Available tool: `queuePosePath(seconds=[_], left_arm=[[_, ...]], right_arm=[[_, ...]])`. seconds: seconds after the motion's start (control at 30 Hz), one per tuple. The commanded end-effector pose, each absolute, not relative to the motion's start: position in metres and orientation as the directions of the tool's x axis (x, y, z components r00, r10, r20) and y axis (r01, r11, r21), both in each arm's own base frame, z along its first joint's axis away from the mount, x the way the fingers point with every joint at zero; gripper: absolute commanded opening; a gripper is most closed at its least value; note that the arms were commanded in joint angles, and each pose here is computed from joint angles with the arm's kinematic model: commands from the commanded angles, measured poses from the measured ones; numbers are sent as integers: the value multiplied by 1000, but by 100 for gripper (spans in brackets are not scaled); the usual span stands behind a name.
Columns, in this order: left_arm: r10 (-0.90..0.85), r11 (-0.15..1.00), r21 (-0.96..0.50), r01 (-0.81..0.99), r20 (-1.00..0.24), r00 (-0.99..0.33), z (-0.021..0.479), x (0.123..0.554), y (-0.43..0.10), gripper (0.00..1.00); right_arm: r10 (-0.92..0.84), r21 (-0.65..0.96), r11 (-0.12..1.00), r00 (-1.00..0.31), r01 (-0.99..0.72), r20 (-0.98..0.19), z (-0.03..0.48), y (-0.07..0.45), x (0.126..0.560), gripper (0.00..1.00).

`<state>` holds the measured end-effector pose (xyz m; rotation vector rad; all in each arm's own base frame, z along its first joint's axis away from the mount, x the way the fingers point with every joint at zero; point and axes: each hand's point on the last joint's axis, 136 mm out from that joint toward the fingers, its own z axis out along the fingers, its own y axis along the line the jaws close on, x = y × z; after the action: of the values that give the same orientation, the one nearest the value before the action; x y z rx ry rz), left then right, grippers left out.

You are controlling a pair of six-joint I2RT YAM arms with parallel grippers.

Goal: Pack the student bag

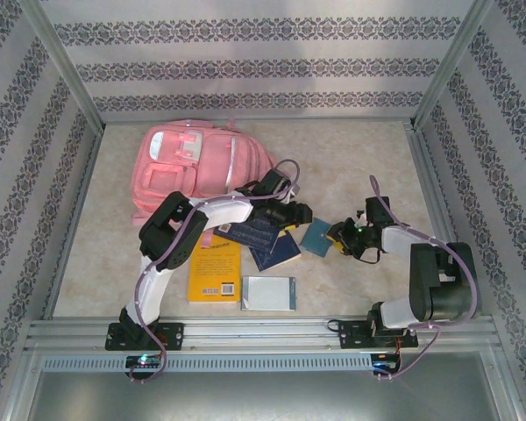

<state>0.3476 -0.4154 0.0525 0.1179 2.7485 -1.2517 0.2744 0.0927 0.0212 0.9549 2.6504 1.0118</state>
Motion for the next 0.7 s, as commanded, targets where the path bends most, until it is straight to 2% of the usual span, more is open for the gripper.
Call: queuePosePath(seconds=[0.0,0.33,0.5,0.6,0.67], left_arm=[[78,643,-755,125,-98,-992,51,338,-422,57],[142,595,-800,81,5,-990,31,315,-444,55],[151,541,-838,77,7,-988,39,313,-454,55],[137,491,-868,70,-2,-991,51,317,-461,47],[128,480,-875,68,-6,-992,55,319,-463,37]], right_arm=[[604,650,555,-789,518,113,13,96,270,35],[596,660,533,-788,529,151,5,103,272,35],[580,673,529,-799,517,158,6,112,275,35],[583,691,508,-796,514,164,8,116,278,35],[588,695,501,-792,515,163,10,116,279,35]])
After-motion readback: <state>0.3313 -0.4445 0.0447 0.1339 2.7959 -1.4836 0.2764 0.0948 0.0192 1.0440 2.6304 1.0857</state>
